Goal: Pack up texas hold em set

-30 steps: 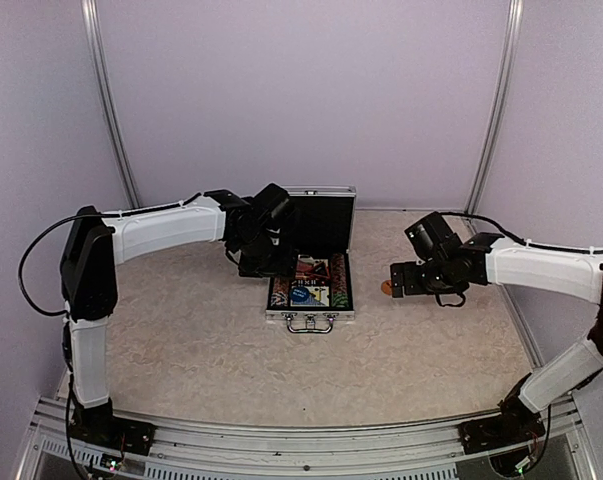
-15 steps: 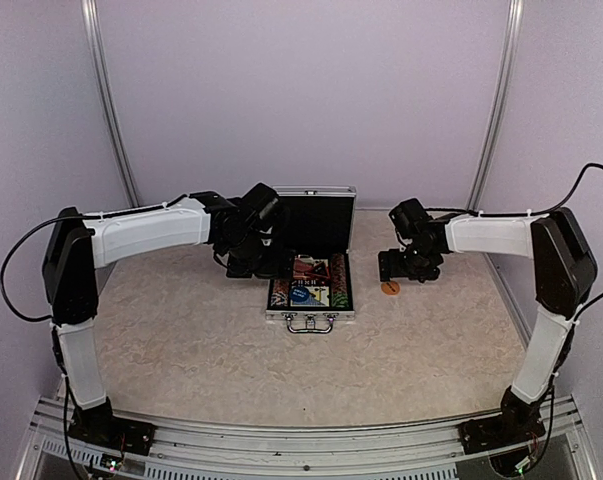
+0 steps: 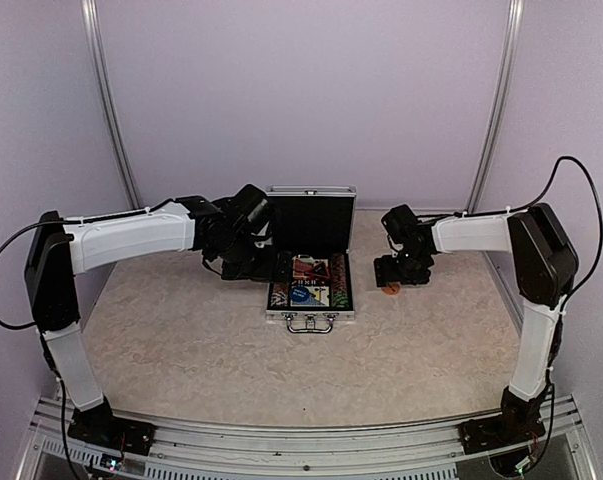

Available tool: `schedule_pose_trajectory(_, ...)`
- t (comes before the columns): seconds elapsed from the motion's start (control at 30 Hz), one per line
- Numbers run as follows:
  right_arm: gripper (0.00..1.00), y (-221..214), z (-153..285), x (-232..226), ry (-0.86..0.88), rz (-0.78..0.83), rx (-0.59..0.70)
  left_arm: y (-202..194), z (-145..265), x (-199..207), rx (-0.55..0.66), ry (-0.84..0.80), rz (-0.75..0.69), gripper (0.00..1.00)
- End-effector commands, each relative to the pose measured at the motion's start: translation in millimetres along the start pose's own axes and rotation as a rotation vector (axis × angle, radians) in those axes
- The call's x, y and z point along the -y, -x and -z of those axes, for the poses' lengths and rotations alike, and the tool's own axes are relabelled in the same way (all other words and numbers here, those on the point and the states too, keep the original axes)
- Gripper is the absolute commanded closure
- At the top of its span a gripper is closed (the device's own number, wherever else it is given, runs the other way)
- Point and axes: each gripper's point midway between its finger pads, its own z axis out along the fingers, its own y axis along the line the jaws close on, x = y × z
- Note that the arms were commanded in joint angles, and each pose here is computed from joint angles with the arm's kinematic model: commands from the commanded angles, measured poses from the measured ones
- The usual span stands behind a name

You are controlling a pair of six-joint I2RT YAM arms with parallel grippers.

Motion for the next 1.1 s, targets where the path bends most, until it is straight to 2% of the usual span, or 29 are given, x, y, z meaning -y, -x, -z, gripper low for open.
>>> schedule_pose_trajectory(0.0,0.18,5.8,-5.9,-3.5,0.008,0.006,-0.003,3.8,7.8,6.5,0.033,-0.041,-0.015,0.01)
schedule_pose_trajectory(0.17,0.2,-1.6,-15.2,1.0,-0.02,0.009,-0.026,3.2,9.9,5.1,0.039,-0.04,-0.017,0.01)
schedule_pose_trajectory(0.37,0.28,-7.5,-19.7,2.3,-0.02,0.011,-0.036,4.7,12.3,5.8,0.047,-0.045,-0.015,0.01)
schedule_pose_trajectory(0.5,0.39,-12.5,-23.2,1.8,-0.016,0.014,-0.047,5.7,13.0,6.4,0.05,-0.047,-0.013,0.01)
schedule_pose_trajectory(0.83,0.38,-35.9,-35.4,0.3,0.019,-0.007,-0.083,9.7,18.4,4.0,0.064,-0.045,-0.011,0.01)
schedule_pose_trajectory(1.07,0.39,-36.6,-41.7,-2.0,0.026,0.004,-0.09,9.9,18.1,2.8,0.065,-0.046,-0.009,0.01)
